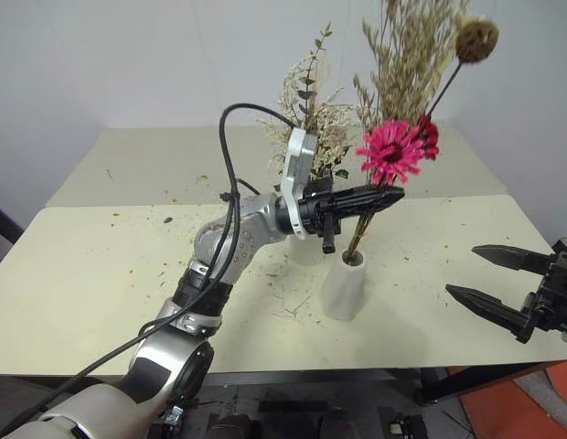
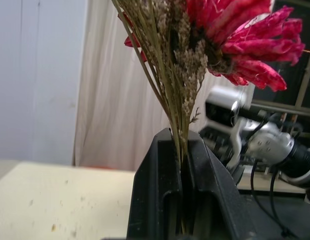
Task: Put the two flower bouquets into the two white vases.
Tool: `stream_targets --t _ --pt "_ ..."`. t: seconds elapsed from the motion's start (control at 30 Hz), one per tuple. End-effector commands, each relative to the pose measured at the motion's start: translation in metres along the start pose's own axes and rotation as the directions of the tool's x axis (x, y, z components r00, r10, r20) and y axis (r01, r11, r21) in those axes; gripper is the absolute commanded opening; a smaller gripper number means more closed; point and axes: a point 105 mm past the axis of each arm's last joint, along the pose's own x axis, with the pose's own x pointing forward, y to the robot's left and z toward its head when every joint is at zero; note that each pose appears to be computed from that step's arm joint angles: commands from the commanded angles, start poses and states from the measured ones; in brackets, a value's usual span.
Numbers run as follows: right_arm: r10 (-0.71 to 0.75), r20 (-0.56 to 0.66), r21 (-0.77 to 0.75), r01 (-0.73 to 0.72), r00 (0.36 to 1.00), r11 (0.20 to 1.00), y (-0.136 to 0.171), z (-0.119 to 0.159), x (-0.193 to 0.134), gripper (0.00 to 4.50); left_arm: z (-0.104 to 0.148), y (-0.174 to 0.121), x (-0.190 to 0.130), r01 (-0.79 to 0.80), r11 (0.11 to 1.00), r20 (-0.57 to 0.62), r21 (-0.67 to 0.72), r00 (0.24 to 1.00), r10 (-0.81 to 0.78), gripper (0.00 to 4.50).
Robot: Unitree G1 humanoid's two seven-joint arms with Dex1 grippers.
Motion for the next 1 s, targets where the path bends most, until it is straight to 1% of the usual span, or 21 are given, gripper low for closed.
stream_targets --t 0.03,0.5,0.6,0.8,0.93,0.97,1.0 --pt "-0.019 0.034 -0.043 0.021 0.999 0.999 -0.001 0.013 -0.003 4.50 0.000 -0.002 0.003 0.011 1.000 0.009 0.015 1.000 -0.012 0.02" --pt "-0.022 0.037 -0.052 0.024 0.999 0.998 0.000 0.014 0.000 4.50 -0.029 0.000 -0.003 -0.022 1.000 -0.075 -0.009 0.997 0.021 0.02" --pt "-0.022 0.037 -0.051 0.024 0.999 0.998 0.000 0.013 0.000 4.50 -0.033 0.001 -0.007 -0.034 0.999 -0.098 -0.009 0.995 0.033 0.81" --pt "-0.018 0.037 -0.054 0.020 0.999 0.998 -0.003 0.013 0.001 4.50 -0.033 0.001 -0.015 -0.036 0.999 -0.128 -0.004 0.991 0.035 2.75" --pt "-0.007 0.037 -0.057 0.009 0.999 0.998 -0.004 0.014 0.004 4.50 -0.041 -0.002 -0.030 -0.054 0.998 -0.187 0.015 0.981 0.056 4.04" --pt "-0.005 0.036 -0.058 0.007 0.999 0.998 -0.004 0.014 0.004 4.50 -0.040 -0.001 -0.040 -0.068 0.997 -0.203 0.025 0.977 0.072 4.35" --pt "-0.004 0.035 -0.059 0.006 0.999 0.998 -0.005 0.014 0.004 4.50 -0.039 0.000 -0.047 -0.078 0.996 -0.214 0.032 0.973 0.083 4.48"
